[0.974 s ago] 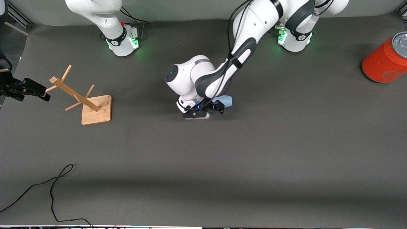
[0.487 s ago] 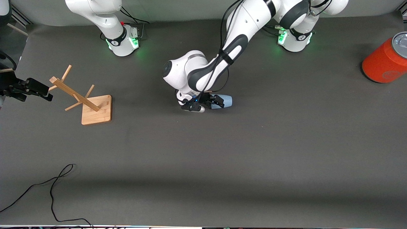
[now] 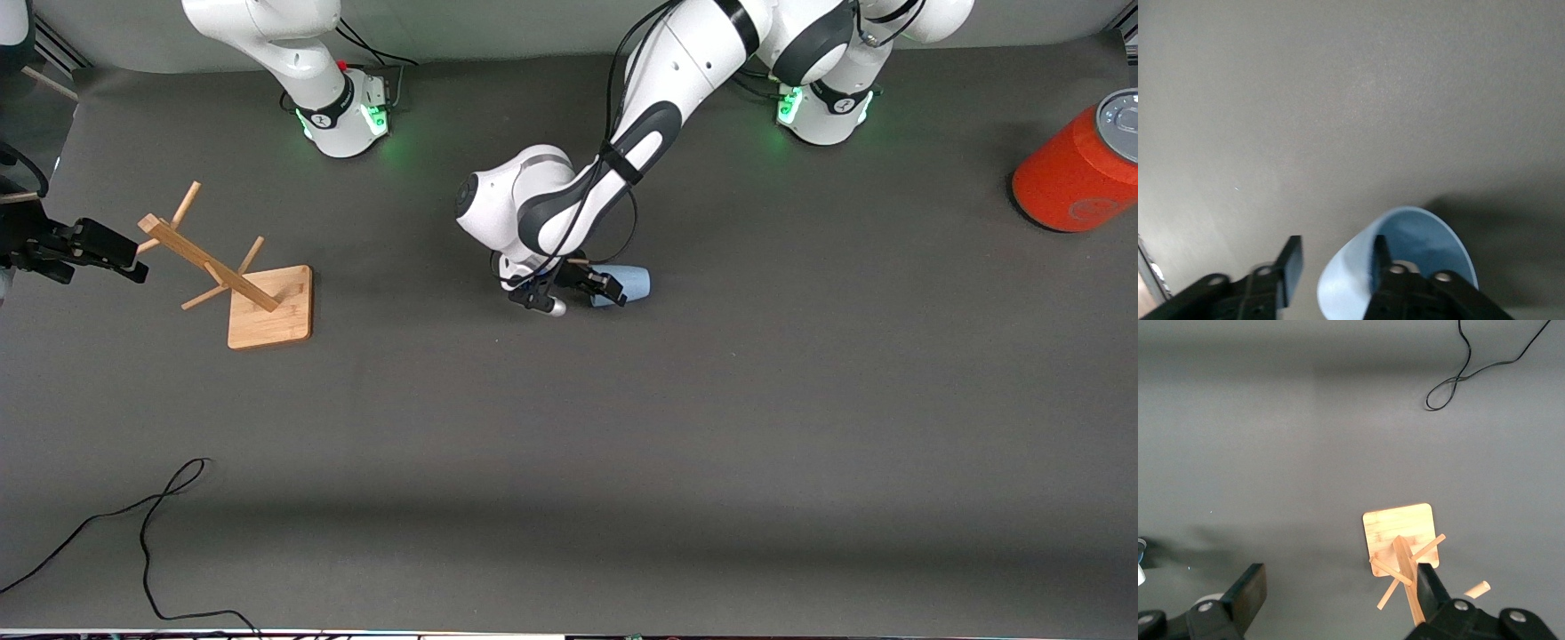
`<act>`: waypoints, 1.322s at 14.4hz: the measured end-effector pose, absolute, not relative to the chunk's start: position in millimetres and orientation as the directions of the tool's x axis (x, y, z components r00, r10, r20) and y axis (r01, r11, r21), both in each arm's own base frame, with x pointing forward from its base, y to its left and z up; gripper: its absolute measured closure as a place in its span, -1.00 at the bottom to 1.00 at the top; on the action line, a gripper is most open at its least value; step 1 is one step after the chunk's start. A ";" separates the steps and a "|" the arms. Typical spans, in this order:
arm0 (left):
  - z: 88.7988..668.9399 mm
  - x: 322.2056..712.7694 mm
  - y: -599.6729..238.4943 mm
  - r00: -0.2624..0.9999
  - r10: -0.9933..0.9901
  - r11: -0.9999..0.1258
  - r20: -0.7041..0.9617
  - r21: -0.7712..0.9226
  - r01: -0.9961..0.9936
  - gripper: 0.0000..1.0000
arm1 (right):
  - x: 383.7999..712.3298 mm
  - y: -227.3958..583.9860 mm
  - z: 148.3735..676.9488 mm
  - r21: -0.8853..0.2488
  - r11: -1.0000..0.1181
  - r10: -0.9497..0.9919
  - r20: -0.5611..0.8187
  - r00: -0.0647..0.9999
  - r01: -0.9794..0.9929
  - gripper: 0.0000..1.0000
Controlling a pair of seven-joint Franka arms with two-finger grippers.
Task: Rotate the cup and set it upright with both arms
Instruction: 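Grasp the lying cup's rim with the left gripper, then lift and rotate the cup upright with the left gripper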
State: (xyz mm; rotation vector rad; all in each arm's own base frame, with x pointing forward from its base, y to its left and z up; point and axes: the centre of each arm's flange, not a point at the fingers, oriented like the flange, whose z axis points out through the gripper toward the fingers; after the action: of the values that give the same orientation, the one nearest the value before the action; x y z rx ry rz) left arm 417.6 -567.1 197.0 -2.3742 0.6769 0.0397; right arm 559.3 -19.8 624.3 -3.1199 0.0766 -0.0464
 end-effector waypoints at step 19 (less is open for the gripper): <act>532.2 557.5 -366.0 0.996 0.074 -0.976 0.052 -0.201 0.083 0.85 | 558.4 -23.3 620.5 -0.021 -0.998 -0.054 0.018 0.998 -0.054 -1.00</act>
State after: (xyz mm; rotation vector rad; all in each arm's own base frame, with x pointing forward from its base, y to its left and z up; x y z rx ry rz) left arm 557.5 -366.0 532.2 -2.9337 -0.1159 -0.0650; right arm 558.4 -23.3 620.5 -3.1199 0.0845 -0.0294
